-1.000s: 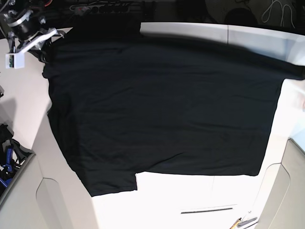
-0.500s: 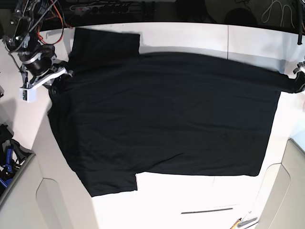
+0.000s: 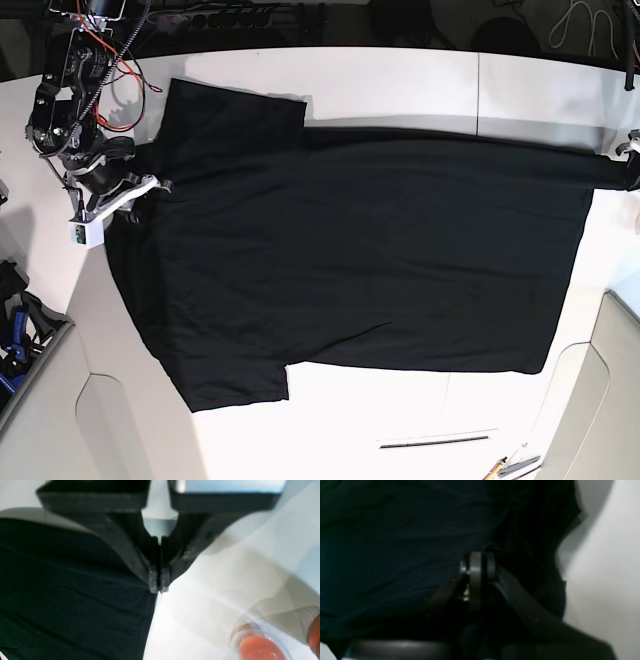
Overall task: Fold the T-shirt properly
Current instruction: 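Lower the shirt and adjust the right gripper's hold on the shoulder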
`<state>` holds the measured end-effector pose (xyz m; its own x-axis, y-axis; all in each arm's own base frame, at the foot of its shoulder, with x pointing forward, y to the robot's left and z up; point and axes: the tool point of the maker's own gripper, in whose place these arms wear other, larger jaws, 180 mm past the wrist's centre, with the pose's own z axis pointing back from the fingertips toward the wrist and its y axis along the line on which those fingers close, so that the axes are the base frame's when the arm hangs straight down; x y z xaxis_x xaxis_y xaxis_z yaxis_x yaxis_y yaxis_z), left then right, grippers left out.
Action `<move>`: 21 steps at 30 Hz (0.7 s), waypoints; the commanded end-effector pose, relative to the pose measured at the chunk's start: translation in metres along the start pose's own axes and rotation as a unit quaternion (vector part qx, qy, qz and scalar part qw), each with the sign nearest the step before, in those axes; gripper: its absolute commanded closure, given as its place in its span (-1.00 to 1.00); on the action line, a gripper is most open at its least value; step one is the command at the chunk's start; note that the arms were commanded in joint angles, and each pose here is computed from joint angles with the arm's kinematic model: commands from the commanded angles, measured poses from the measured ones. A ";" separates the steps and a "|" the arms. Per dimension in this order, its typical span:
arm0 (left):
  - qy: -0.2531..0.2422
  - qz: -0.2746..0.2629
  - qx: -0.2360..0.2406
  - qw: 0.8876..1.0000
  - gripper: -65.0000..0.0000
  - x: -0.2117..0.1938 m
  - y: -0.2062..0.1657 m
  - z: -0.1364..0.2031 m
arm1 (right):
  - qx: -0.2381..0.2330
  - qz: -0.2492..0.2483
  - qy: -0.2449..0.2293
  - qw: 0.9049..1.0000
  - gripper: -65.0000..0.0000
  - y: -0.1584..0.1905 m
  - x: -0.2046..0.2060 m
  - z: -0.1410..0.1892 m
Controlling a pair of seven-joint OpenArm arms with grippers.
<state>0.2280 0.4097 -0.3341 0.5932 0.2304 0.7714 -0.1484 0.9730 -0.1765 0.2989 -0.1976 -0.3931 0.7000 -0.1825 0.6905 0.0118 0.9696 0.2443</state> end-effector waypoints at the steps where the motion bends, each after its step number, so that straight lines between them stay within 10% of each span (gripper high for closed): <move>1: -0.028 -0.010 0.001 1.000 1.00 0.021 0.002 0.004 | 0.002 0.006 -0.032 0.999 1.00 0.001 0.021 0.002; 14: -0.032 -0.008 0.000 0.999 1.00 0.021 0.001 0.004 | 0.004 0.007 -0.043 0.999 1.00 0.002 0.029 0.001; 17: -0.032 -0.008 0.000 0.999 0.62 0.021 0.001 0.003 | 0.004 0.007 -0.043 0.999 0.98 0.002 0.029 0.001; 21: -0.033 -0.008 0.000 0.999 0.44 0.022 0.001 0.004 | 0.004 0.009 -0.046 0.999 0.43 0.002 0.031 0.002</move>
<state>0.2288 0.4093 -0.3338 0.5825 0.2372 0.7775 -0.1532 0.9714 -0.1816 0.3084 -0.1978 -0.3858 0.6766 -0.1848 0.7127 0.0066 0.9695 0.2452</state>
